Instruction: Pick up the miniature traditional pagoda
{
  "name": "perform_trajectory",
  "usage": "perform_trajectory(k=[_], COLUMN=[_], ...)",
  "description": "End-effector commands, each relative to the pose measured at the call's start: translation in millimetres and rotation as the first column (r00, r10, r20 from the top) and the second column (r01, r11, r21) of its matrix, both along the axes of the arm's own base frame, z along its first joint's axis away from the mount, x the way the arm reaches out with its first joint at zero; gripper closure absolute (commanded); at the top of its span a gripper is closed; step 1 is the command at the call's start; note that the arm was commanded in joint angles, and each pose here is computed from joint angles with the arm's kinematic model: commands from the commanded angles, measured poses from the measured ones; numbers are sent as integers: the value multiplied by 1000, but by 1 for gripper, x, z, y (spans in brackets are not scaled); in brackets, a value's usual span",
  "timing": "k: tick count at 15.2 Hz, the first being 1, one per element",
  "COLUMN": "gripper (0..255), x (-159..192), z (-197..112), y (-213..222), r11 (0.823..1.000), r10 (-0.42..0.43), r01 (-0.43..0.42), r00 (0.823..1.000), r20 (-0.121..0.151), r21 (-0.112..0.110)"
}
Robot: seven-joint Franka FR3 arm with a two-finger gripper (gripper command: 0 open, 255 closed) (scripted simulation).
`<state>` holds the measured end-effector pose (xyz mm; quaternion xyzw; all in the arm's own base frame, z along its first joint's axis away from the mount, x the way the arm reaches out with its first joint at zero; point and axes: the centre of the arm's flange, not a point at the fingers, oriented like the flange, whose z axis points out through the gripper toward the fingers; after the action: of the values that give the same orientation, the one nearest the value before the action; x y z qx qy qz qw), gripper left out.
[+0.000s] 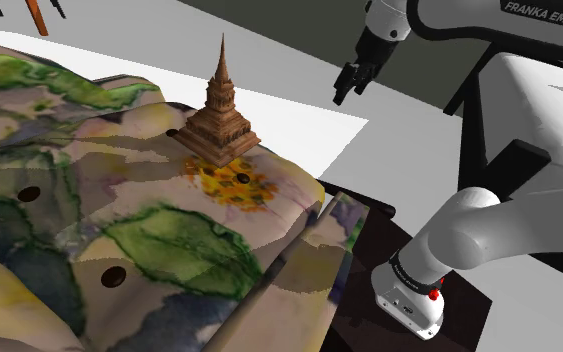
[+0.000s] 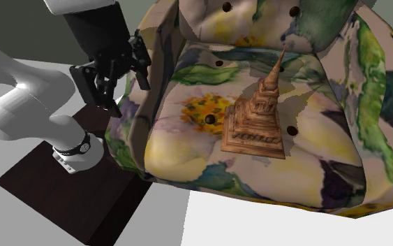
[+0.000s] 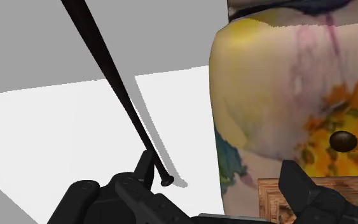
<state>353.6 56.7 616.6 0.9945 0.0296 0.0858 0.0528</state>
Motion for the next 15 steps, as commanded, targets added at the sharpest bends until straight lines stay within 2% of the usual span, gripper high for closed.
perform_trajectory(k=[1,15], gripper=[0,0], x=[18,137], z=[-1,7], y=[18,142], r11=[1000,997], r10=[9,69], r01=[-9,-65], r00=[1000,988], r20=[18,137], r21=[-2,-31])
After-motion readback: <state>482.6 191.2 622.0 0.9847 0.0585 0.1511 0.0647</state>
